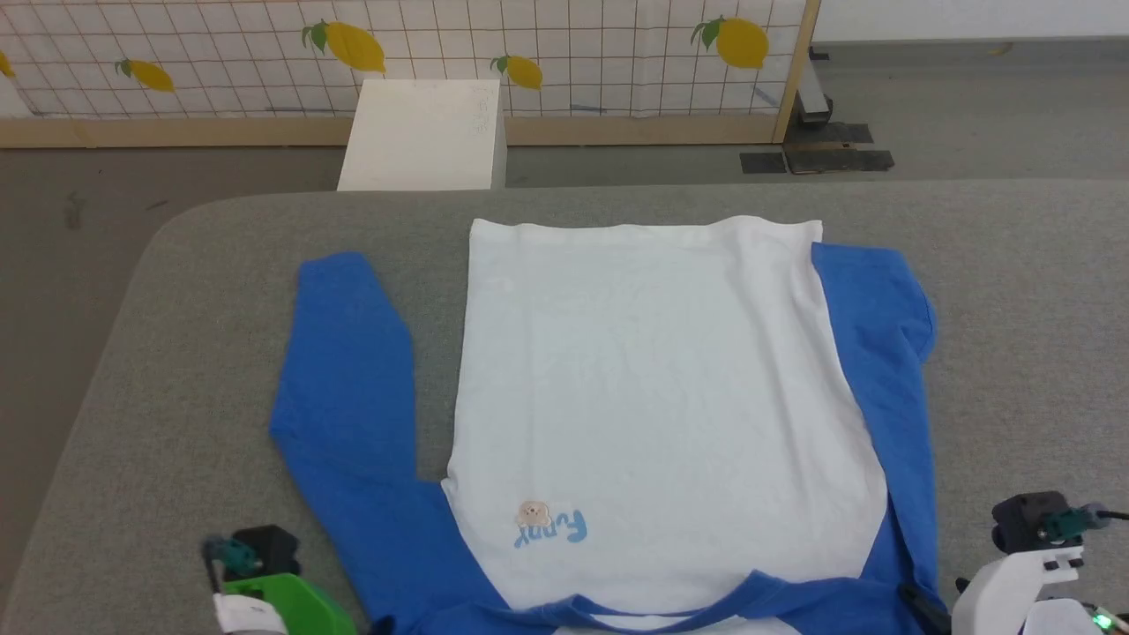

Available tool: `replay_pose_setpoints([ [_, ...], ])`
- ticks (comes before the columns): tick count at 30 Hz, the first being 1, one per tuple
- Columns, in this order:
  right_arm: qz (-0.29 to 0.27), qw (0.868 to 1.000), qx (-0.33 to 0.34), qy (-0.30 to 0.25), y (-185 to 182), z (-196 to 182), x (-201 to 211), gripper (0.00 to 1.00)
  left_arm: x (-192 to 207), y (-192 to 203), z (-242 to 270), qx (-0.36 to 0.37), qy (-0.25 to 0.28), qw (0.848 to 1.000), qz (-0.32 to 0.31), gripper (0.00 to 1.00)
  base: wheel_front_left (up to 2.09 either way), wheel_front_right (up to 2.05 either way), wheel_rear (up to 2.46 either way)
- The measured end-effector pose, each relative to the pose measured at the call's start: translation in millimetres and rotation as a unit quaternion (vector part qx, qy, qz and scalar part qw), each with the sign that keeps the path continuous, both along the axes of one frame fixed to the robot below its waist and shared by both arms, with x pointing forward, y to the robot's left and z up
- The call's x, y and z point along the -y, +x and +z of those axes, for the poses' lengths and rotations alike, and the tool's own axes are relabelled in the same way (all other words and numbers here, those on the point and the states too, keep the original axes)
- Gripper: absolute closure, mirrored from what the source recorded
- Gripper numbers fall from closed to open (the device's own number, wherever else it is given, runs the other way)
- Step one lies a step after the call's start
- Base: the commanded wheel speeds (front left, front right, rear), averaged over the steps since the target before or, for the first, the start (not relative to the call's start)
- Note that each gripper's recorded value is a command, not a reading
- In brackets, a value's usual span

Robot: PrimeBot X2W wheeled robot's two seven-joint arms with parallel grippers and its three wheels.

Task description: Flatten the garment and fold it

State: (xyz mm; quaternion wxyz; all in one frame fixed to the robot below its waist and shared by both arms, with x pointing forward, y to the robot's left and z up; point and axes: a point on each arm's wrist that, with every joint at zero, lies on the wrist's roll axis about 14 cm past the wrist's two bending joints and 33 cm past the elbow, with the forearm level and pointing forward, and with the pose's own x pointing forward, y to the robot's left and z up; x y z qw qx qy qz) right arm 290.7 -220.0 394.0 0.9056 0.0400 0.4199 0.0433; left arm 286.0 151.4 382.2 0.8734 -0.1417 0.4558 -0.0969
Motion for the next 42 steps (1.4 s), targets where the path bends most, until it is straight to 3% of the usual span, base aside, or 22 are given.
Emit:
replay_pose_setpoints([
  [6, -0.018, 0.999, 0.039, 0.012, 6.0, 36.2, 13.2, 0.0, -19.7, 14.2, 26.7, 0.029, 0.01, 0.999, 0.018, 0.0, 0.0, 0.0, 0.0],
  [10, -0.064, 0.993, 0.099, 0.023, 20.6, 71.0, 35.3, 0.0, -35.0, 58.7, 81.1, 0.165, -0.005, 0.984, 0.074, 0.0, 0.0, 0.0, 0.0],
  [13, -0.098, 0.984, 0.149, 0.015, 42.1, 97.1, 56.1, 0.0, -48.8, 88.3, 122.6, 0.285, -0.007, 0.953, 0.104, 0.0, 0.0, 0.0, 0.0],
  [18, -0.127, 0.97, 0.207, 0.002, 92.7, 126.6, 72.9, 0.0, -61.5, 124.9, 179.1, 0.458, -0.01, 0.879, 0.137, 0.0, 0.0, 0.0, 0.0],
  [27, -0.129, 0.973, 0.189, -0.039, 185.3, 113.5, 81.4, 0.0, -70.4, 169.5, 208.3, 0.568, 0.033, 0.809, 0.147, 0.0, 0.0, 0.0, 0.0],
  [33, -0.138, 0.979, 0.128, -0.073, 230.2, 76.1, 88.0, 0.0, -69.2, 187.2, 169.7, 0.552, 0.041, 0.82, 0.142, 0.0, 0.0, 0.0, 0.0],
  [42, -0.115, 0.988, 0.023, -0.105, 251.5, -1.2, 76.1, 0.0, -79.7, 197.8, 110.4, 0.504, 0.049, 0.849, 0.152, 0.0, 0.0, 0.0, 0.0],
])
